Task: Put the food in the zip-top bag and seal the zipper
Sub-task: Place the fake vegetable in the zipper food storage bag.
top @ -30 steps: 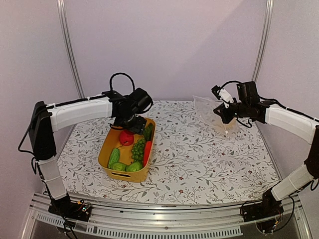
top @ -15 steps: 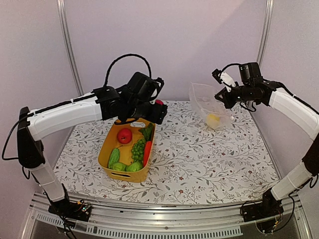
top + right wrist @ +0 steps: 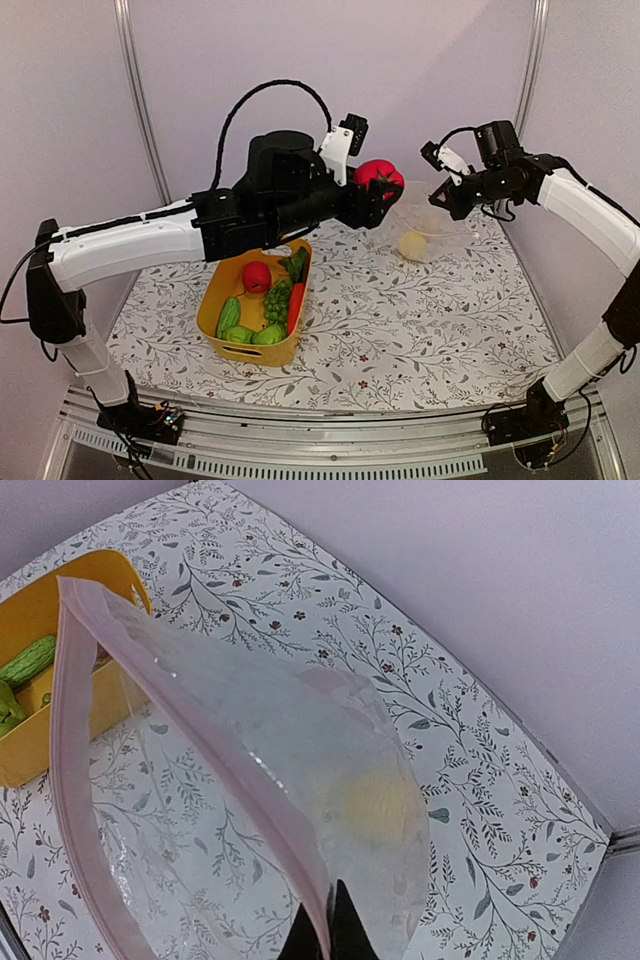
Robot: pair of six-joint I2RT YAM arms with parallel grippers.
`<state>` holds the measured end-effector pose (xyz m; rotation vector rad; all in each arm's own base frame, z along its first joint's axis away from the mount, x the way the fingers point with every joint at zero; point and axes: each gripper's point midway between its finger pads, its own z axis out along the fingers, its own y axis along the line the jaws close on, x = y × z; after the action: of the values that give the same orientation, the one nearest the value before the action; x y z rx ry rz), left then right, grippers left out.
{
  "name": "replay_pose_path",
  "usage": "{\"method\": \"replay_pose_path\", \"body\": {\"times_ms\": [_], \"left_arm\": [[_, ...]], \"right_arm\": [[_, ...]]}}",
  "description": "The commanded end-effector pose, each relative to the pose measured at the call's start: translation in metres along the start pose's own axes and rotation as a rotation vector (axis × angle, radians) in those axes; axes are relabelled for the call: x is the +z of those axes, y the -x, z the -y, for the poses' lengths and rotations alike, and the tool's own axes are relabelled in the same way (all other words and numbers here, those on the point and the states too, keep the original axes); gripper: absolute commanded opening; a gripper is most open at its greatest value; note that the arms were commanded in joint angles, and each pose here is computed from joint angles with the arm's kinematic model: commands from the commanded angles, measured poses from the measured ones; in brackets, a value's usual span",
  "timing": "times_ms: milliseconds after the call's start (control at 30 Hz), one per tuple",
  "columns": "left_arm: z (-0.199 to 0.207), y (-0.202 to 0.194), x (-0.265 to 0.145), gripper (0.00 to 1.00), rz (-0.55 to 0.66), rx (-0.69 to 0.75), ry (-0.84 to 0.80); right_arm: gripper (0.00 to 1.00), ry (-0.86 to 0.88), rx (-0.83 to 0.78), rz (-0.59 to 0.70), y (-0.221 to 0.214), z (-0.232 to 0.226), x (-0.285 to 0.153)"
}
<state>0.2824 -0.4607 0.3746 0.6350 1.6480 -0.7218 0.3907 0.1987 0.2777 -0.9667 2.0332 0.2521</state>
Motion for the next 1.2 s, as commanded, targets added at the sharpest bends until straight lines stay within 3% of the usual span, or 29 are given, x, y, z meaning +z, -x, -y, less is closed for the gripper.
{"method": "replay_pose_path", "body": {"times_ms": [0, 433, 700, 800, 967, 1167], "left_arm": [[0.024, 0.017, 0.026, 0.71, 0.111, -0.068, -0.098], [0.0, -0.019, 0.089, 0.72, 0.049, -0.112, 0.07], [-0.03, -0.064, 0.121, 0.76, -0.067, -0.06, 0.175], [-0.044, -0.077, 0.129, 0.8, -0.105, -0.048, 0.242], [-0.06, -0.083, 0.134, 0.95, -0.113, -0.018, 0.344], [-0.059, -0.064, 0.134, 1.0, -0.055, 0.033, 0.356]], "right_arm": [[0.0, 0.047, 0.033, 0.0, 0.005, -0.008, 0.001], [0.0, 0.102, 0.108, 0.028, 0.02, -0.015, -0.005], [0.0, 0.126, 0.126, 0.042, 0.023, -0.021, -0.014], [0.0, 0.126, 0.131, 0.048, 0.024, -0.022, -0.019], [0.0, 0.143, 0.145, 0.069, 0.03, -0.026, -0.028], [0.0, 0.136, 0.155, 0.064, 0.029, -0.024, -0.027]]}}
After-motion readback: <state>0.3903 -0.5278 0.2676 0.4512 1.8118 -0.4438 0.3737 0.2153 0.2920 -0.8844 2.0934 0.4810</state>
